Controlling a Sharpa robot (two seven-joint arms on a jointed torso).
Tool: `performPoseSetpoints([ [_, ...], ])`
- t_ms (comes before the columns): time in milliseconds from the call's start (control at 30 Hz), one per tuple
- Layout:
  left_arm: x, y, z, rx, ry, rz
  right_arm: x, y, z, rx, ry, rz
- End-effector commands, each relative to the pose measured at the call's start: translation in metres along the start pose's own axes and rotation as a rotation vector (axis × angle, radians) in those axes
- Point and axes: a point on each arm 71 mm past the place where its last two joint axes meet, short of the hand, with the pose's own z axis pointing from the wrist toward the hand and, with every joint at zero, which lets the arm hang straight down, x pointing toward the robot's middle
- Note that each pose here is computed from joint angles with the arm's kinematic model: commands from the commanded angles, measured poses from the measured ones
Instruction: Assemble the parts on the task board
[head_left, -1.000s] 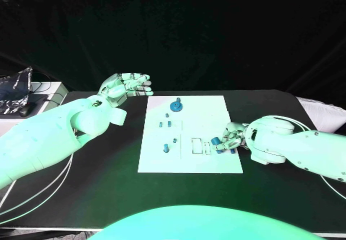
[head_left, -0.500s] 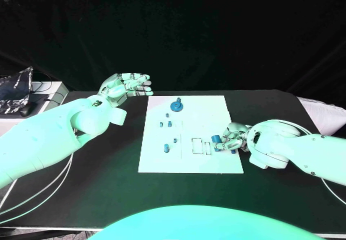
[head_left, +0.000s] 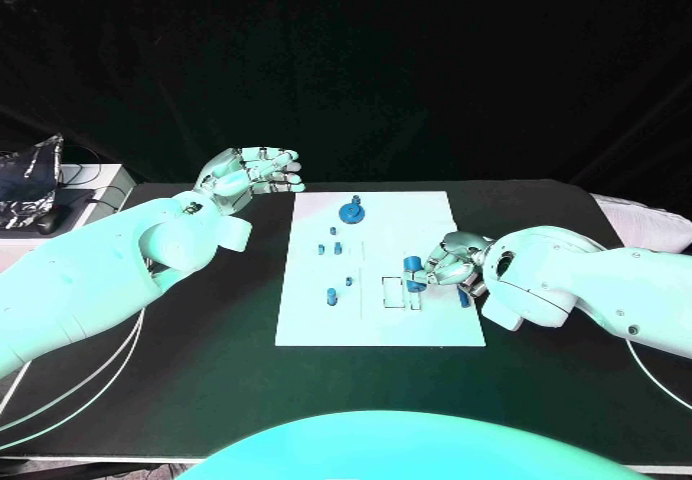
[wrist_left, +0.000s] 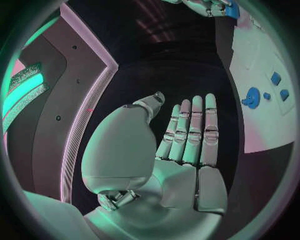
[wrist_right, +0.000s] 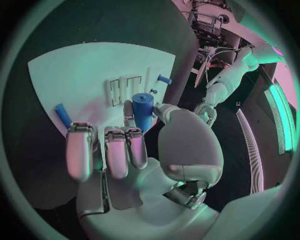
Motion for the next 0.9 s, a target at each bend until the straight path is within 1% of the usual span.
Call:
performPoseSetpoints([
  [33,0.0025,-0.0004,0.0005,0.006,0.017,-0.015,0.007,0.003,0.003,-0.003,0.040,0.020],
  [267,0.0032,-0.0002,0.0007,0.006,0.019,-0.017,0.016,0.009,0.011,-0.007,0.055,-0.033],
  [433,0.0040,-0.0001,0.0010,0.007,0.023,-0.019,0.016,0.011,0.015,-0.009,0.038,-0.070],
  [900,0.0036,-0.0004,0.0004,0.006,0.024,-0.018,0.018,0.008,0.024,0.009,0.040,-0.149],
])
